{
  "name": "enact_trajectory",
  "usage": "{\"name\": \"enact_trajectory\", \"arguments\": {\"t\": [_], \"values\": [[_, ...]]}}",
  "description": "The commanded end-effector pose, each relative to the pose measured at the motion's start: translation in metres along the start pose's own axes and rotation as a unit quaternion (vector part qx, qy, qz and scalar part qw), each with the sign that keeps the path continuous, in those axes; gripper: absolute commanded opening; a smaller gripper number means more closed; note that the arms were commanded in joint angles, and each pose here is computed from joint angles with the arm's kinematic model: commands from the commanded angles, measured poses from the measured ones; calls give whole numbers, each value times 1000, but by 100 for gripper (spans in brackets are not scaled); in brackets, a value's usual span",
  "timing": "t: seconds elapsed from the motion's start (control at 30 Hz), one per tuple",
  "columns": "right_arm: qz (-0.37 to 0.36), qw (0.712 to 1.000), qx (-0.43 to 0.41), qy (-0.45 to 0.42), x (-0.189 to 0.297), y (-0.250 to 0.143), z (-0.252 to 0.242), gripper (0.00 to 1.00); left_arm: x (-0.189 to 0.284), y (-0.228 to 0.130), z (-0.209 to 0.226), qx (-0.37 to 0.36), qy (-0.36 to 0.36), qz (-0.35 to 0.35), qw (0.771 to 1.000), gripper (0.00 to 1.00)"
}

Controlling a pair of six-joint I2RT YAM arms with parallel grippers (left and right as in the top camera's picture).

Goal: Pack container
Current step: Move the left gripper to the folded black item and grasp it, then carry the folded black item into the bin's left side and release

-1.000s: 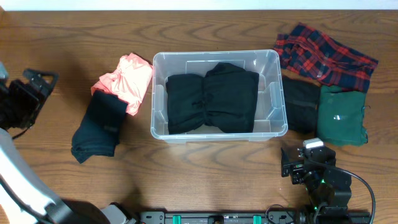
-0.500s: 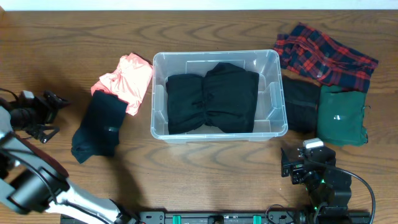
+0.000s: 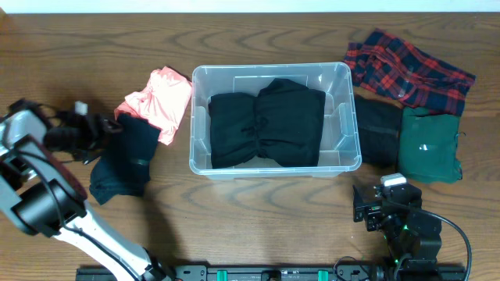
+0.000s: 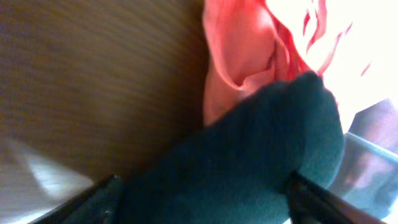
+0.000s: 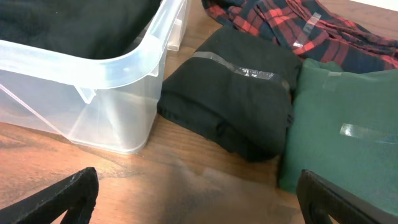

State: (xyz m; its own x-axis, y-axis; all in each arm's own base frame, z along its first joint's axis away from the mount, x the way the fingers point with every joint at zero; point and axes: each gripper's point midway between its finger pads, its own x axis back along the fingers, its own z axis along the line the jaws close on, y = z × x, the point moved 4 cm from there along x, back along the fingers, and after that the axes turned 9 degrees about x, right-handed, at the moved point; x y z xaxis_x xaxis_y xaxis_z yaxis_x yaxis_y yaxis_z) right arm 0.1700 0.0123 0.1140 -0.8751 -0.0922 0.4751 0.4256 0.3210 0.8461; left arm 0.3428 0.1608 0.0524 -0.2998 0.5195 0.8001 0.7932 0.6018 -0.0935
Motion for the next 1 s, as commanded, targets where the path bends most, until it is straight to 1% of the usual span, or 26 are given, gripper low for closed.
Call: {"name": "enact_trajectory", "arguments": {"t": [0.0,0.03,0.1,0.17,0.2,0.23,0.27,0.3,0.43,0.63,0.77,0.83,0.87,0.97], "values": [[0,1000,3,-5,0,-1,-1,99,-21,-14,-1,-38,62,45,996,65],[0,1000,3,-5,0,-1,-1,99,-23,-16,0,-41,78,51,995,57],[0,1000,3,-5,0,-1,-1,99,-25,-19,1,-40,97,59,993,45],[0,1000,3,-5,0,-1,-1,99,-26,-21,0,-38,99,62,992,34],[0,1000,3,-5,0,-1,-1,99,-26,-22,0,-36,99,64,992,25],[0,1000,3,-5,0,-1,-1,99,-25,-22,1,-34,98,66,992,19],[0,1000,3,-5,0,-1,-1,99,-24,-23,1,-32,98,67,992,10],[0,1000,3,-5,0,-1,-1,99,-24,-24,1,-28,98,69,992,6],[0,1000,3,-5,0,-1,-1,99,-16,-31,-13,8,65,78,995,6],[0,1000,3,-5,0,-1,-1,99,27,-41,-61,11,6,77,997,6],[0,1000,3,-5,0,-1,-1,99,69,-58,-114,-22,-84,44,995,6],[0,1000,3,-5,0,-1,-1,99,88,-68,-140,-50,-125,22,991,6],[0,1000,3,-5,0,-1,-1,99,104,-80,-162,-71,-152,3,986,6],[0,1000,3,-5,0,-1,-1,99,122,-98,-189,-80,-163,-21,983,6]]}}
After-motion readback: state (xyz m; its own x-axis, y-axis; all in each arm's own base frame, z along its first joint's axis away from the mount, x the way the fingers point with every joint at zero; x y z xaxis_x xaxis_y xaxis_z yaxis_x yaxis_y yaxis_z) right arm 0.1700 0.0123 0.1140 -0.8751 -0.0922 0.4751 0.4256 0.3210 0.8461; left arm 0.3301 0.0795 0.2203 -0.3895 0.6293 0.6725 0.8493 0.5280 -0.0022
